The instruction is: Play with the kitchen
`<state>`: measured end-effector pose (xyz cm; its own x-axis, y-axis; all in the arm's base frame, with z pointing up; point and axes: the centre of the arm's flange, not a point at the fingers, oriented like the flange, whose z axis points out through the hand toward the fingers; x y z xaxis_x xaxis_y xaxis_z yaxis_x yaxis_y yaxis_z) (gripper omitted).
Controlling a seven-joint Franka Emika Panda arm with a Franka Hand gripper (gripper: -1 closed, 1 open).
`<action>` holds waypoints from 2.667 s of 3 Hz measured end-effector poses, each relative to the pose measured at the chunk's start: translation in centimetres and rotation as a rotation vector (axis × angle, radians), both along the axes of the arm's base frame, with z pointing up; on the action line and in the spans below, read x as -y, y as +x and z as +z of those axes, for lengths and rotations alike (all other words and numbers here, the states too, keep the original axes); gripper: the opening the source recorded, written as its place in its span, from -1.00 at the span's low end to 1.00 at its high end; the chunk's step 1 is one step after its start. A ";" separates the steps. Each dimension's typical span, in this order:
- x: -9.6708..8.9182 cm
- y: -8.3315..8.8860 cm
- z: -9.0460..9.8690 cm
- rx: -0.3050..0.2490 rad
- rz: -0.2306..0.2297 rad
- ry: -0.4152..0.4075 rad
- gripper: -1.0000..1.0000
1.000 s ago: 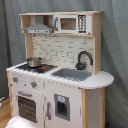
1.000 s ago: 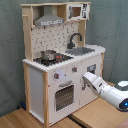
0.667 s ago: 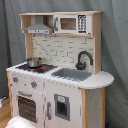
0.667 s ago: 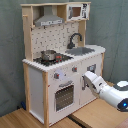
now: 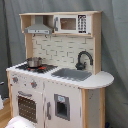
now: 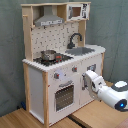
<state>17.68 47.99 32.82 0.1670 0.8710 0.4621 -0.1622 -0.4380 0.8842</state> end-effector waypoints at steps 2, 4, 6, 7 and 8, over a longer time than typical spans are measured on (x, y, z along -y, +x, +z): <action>0.8 1.4 -1.3 0.061 -0.012 0.149 1.00; 2.1 3.4 -3.9 0.107 -0.034 0.276 1.00; 3.9 6.0 -6.9 0.128 -0.055 0.405 1.00; 4.9 8.0 -7.8 0.108 -0.051 0.439 1.00; 5.3 9.9 -7.5 0.080 -0.023 0.429 1.00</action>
<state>27.62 42.72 25.36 0.1332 0.5938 0.7935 -0.2371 -0.7583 0.6073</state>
